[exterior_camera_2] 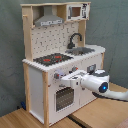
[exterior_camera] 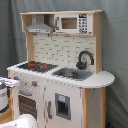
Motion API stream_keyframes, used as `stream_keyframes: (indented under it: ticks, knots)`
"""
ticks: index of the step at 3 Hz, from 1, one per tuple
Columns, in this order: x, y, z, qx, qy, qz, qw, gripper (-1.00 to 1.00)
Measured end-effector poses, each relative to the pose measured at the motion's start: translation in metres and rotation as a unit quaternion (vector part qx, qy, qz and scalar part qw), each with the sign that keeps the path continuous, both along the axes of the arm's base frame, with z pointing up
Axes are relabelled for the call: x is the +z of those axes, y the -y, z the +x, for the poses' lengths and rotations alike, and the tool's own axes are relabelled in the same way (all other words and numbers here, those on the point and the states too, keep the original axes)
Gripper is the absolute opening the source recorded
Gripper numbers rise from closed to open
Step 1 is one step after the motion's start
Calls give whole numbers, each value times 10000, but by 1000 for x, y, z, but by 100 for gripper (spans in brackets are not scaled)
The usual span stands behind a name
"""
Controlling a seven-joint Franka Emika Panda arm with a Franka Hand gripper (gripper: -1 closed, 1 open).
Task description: Play with the kitchen
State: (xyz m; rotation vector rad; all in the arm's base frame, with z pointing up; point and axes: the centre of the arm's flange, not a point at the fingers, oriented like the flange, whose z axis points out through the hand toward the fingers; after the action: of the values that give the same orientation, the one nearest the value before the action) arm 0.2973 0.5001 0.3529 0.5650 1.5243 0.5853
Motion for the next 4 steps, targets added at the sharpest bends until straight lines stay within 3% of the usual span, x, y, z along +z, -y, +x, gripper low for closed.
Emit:
stream_keyframes:
  ticks: [1,3,4]
  knots:
    - [-5,-12,17,11,-80,254,9996,100]
    - [-16,-40,50,102,-176,369,9991,100]
    - [-17,-40,50,99,-185,379,9991,100]
